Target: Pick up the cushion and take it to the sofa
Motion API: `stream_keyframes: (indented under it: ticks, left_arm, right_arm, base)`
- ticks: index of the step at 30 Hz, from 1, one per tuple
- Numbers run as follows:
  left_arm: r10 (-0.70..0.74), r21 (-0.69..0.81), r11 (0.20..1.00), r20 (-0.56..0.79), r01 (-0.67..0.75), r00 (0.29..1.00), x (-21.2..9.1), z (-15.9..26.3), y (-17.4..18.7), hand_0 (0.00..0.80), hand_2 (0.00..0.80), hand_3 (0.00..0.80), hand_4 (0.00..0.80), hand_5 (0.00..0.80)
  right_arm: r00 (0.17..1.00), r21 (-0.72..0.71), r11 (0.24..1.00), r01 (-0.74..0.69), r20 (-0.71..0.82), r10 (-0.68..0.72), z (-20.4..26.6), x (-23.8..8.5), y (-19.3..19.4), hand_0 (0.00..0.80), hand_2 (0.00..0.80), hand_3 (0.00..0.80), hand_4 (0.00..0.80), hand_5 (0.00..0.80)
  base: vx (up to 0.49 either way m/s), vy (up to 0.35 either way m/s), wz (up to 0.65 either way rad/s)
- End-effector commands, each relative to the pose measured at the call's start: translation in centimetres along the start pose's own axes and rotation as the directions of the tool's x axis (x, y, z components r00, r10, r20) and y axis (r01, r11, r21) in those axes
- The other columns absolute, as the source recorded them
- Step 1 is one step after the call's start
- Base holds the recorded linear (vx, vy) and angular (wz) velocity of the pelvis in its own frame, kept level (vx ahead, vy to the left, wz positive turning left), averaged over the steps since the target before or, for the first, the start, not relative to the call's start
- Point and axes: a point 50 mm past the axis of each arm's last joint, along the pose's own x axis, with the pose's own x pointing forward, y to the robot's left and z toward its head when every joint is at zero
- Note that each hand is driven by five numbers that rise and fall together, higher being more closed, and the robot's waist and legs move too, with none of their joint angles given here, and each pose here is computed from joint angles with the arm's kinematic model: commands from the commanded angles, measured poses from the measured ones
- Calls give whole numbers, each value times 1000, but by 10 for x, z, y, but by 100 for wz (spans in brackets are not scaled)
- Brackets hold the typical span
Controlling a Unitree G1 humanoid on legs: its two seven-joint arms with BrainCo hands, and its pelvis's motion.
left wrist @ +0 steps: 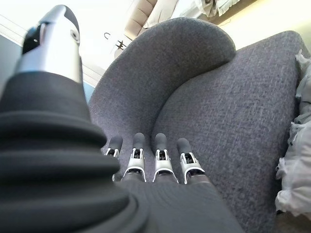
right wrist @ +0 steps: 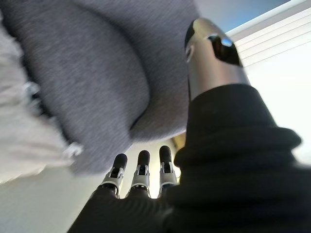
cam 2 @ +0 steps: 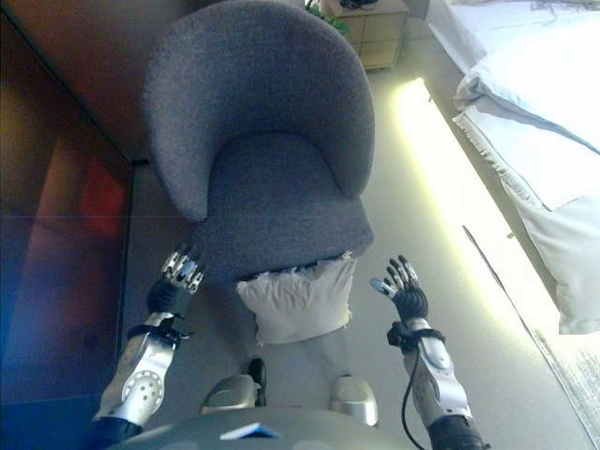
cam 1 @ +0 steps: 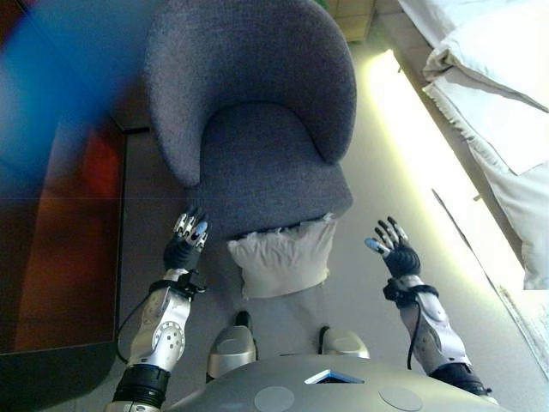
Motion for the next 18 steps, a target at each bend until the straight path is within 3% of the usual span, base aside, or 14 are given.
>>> stream_keyframes:
  ticks: [1,5,13,18]
  left_arm:
    - [-36,112,993,86,26,996,-11,24,9,0,0,0,0,0]
    - [-61,108,993,85,51,995,-8,29,9,0,0,0,0,0]
    - [-107,136,986,80,95,991,2,31,-1,0,0,0,0,0]
    - [-70,142,988,73,59,995,-4,27,2,0,0,0,0,0]
  right_arm:
    - [996,24,999,-26,87,24,6,-7,14,0,0,0,0,0]
    - [997,22,1000,-3,73,1,2,-12,7,0,0,0,0,0]
    - [997,64,997,35,64,-39,0,-10,0,0,0,0,0,0]
    - [999,75,997,23,43,-27,-4,-13,-4,0,0,0,0,0]
  base:
    - [132,202,-16]
    - [131,37,1]
    - [159,-159,4]
    - [252,-161,33]
